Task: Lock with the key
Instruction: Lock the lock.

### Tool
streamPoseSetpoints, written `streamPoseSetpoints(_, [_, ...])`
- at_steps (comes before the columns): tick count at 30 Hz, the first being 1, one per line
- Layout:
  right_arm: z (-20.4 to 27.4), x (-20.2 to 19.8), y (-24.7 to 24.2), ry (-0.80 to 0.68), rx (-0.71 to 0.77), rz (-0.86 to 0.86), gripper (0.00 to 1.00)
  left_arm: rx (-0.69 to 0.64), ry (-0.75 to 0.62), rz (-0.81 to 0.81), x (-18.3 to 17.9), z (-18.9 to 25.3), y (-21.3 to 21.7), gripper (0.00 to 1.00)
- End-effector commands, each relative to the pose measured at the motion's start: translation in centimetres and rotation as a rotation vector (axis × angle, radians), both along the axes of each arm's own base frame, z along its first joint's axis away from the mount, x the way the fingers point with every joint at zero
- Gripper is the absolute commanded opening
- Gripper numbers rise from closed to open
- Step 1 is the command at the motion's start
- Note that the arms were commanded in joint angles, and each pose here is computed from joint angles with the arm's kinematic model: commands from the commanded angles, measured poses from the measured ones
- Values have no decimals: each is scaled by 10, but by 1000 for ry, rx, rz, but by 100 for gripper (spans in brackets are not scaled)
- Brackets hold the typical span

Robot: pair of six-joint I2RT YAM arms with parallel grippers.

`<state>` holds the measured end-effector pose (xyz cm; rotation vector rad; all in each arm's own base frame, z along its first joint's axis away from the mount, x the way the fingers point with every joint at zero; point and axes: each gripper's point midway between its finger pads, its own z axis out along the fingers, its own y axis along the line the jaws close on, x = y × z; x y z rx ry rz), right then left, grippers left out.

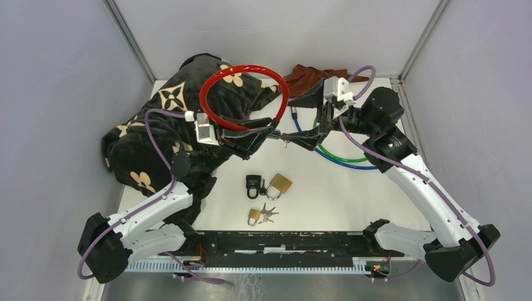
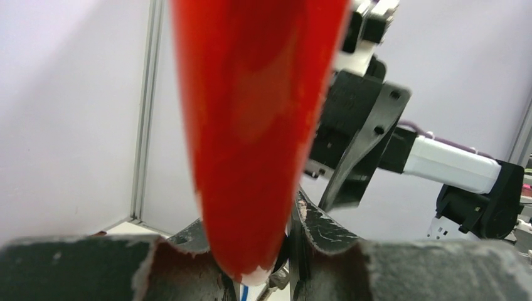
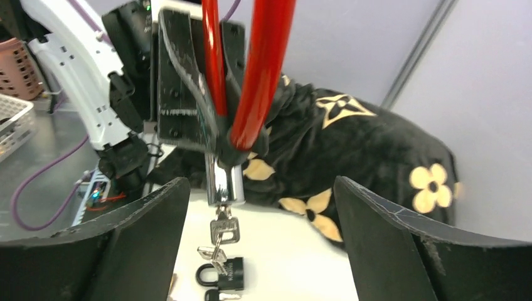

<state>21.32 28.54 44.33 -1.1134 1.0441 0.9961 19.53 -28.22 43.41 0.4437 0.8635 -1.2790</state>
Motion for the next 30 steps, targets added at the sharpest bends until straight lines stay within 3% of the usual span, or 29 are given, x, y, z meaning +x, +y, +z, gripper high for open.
streamPoseSetpoints(1, [-26, -5, 8, 27, -37, 85, 88, -95, -107, 33, -13, 31, 17, 2])
streamPoseSetpoints(8, [-31, -7, 25, 54, -2, 101, 85, -87, -96, 30, -11, 30, 15, 2])
streamPoseSetpoints(15, [-28, -6, 43, 52, 4, 122, 70, -79, -91, 28, -9, 28, 13, 2])
streamPoseSetpoints(17, [-29, -4, 46, 56, -3, 125, 62, -78, -92, 26, -10, 27, 12, 2])
streamPoseSetpoints(26, [-17, -9, 43, 10, 25, 129, 0, -51, -75, 23, -7, 19, 9, 2])
streamPoseSetpoints(30, [-15, -15, 41, -21, 34, 147, 0, -35, -52, 16, -6, 15, 6, 2])
